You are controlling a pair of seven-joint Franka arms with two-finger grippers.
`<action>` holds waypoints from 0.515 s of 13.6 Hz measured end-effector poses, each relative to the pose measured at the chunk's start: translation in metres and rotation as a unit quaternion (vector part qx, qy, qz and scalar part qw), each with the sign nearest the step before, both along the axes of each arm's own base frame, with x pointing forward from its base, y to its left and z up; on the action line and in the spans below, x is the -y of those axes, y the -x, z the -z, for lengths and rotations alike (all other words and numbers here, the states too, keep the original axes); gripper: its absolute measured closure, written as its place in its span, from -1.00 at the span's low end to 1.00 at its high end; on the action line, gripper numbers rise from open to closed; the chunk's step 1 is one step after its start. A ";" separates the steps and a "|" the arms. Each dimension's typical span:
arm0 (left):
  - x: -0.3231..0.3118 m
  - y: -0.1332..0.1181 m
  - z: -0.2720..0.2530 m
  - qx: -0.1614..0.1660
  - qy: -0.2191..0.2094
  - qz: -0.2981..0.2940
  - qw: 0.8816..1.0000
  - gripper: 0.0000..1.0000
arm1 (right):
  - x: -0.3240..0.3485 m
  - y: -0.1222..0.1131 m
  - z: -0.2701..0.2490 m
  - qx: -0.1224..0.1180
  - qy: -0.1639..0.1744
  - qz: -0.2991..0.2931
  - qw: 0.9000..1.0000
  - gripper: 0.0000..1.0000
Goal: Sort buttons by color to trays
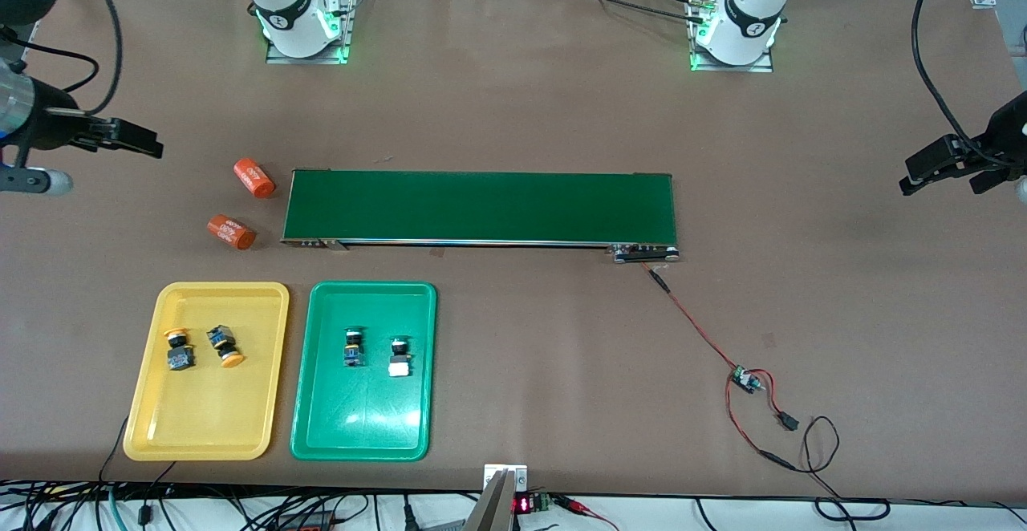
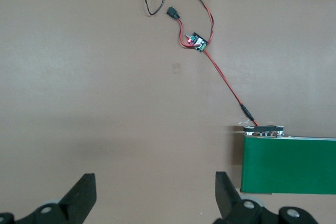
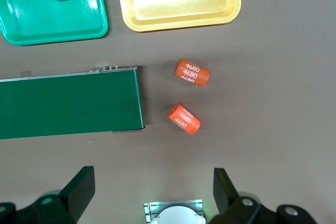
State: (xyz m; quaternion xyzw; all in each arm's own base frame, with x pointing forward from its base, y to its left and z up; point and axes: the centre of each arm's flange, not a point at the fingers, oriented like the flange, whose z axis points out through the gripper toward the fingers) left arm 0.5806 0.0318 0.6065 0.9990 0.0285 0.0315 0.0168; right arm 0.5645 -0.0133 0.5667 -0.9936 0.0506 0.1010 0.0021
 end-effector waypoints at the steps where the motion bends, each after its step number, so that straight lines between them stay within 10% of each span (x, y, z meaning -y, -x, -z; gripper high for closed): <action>1: 0.000 0.000 0.000 -0.001 0.000 0.000 1.000 -1.00 | -0.001 0.000 0.000 0.000 0.000 0.000 1.000 -1.00; 7: 0.000 0.001 0.001 -0.005 0.000 0.000 1.000 -1.00 | -0.016 0.000 0.000 0.000 0.002 0.002 1.000 -1.00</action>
